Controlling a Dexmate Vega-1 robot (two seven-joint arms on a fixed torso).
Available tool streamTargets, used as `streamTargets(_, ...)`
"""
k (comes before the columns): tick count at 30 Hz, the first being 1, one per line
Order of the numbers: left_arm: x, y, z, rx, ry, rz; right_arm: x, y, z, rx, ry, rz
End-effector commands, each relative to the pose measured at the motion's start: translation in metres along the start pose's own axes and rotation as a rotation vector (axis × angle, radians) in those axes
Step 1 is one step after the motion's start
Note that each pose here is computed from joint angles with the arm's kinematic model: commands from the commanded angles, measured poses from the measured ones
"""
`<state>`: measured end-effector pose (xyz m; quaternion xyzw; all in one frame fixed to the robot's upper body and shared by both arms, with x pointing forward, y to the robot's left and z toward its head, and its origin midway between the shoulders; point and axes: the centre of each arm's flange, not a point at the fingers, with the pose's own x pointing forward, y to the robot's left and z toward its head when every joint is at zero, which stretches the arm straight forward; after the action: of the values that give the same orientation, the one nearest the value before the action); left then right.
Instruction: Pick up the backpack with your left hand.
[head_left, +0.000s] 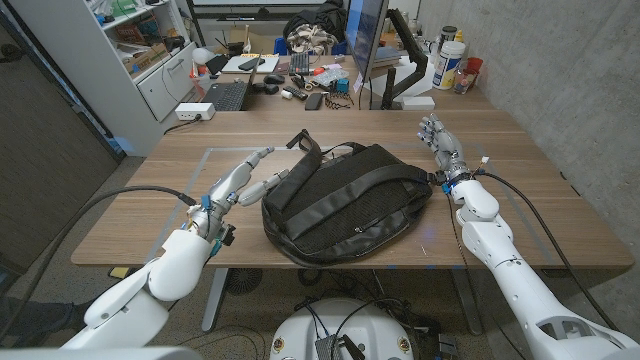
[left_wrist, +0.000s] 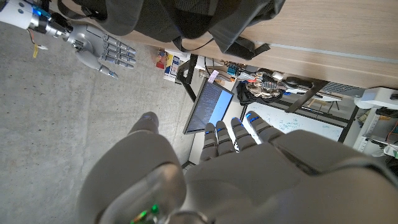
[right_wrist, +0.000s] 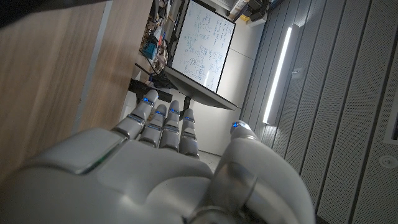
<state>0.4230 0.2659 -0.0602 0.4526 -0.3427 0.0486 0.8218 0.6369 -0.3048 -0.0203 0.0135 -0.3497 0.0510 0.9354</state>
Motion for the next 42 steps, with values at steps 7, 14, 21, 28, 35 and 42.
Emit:
streamTargets(7,-0.009,0.014,0.007,0.157,0.010,-0.054,-0.003,0.003,0.001,0.007,-0.005,-0.005)
streamTargets(14,-0.013,0.017,0.012,0.179,0.009,-0.075,-0.003,0.006,0.001,0.007,-0.004,0.001)
streamTargets(21,-0.014,0.018,0.019,0.224,0.005,-0.095,-0.003,0.008,0.004,0.003,-0.005,0.007)
streamTargets(28,-0.011,0.025,0.027,0.283,0.004,-0.137,-0.004,0.007,0.007,0.001,-0.008,0.002)
streamTargets(35,-0.011,0.033,0.037,0.343,0.031,-0.197,-0.003,0.006,0.010,-0.002,-0.008,0.003)
streamTargets(42,-0.010,0.040,0.046,0.370,0.053,-0.268,-0.002,0.007,0.010,0.002,-0.008,0.007)
